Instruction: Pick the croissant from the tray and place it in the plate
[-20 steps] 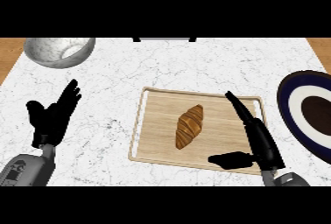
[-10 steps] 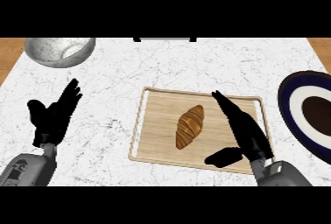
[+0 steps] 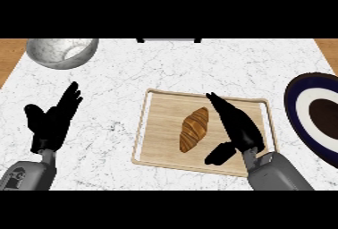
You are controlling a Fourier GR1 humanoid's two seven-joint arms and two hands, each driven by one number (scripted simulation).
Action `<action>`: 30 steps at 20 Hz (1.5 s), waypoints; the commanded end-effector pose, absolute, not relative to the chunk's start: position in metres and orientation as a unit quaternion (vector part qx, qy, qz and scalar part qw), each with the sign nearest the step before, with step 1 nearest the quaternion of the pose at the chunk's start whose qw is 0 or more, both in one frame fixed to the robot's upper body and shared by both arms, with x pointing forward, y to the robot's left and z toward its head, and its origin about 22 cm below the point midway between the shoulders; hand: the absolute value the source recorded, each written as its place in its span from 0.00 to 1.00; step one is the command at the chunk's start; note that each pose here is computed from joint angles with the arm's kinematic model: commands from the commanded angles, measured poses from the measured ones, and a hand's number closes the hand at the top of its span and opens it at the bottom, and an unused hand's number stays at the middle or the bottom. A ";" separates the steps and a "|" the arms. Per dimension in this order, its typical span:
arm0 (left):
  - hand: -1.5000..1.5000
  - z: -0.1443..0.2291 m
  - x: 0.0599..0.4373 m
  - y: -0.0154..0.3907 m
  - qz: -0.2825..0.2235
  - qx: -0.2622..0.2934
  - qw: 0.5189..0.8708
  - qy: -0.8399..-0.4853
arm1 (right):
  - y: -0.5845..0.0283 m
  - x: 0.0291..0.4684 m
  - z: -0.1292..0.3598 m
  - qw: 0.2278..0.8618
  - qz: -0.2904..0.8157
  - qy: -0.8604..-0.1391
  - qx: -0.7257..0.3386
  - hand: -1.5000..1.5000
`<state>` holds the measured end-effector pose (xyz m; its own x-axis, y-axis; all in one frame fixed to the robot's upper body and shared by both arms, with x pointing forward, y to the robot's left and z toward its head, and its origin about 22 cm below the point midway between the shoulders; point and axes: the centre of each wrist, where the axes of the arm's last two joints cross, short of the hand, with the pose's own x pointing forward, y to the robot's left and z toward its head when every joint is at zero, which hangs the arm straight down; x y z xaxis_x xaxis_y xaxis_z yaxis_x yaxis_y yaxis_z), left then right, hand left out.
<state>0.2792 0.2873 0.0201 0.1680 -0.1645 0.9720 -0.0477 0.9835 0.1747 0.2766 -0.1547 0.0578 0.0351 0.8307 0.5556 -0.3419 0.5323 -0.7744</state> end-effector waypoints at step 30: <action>0.50 0.017 0.281 0.286 -0.036 0.078 0.763 -0.640 | -0.093 0.310 0.016 0.660 0.507 -0.521 -0.187 1.00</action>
<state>0.2867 0.2864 0.0196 0.1667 -0.1595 0.9730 -0.0486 0.9843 0.1697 0.3185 -0.1082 0.0300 -0.0615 0.8914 0.4490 -0.4619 0.3733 -0.8045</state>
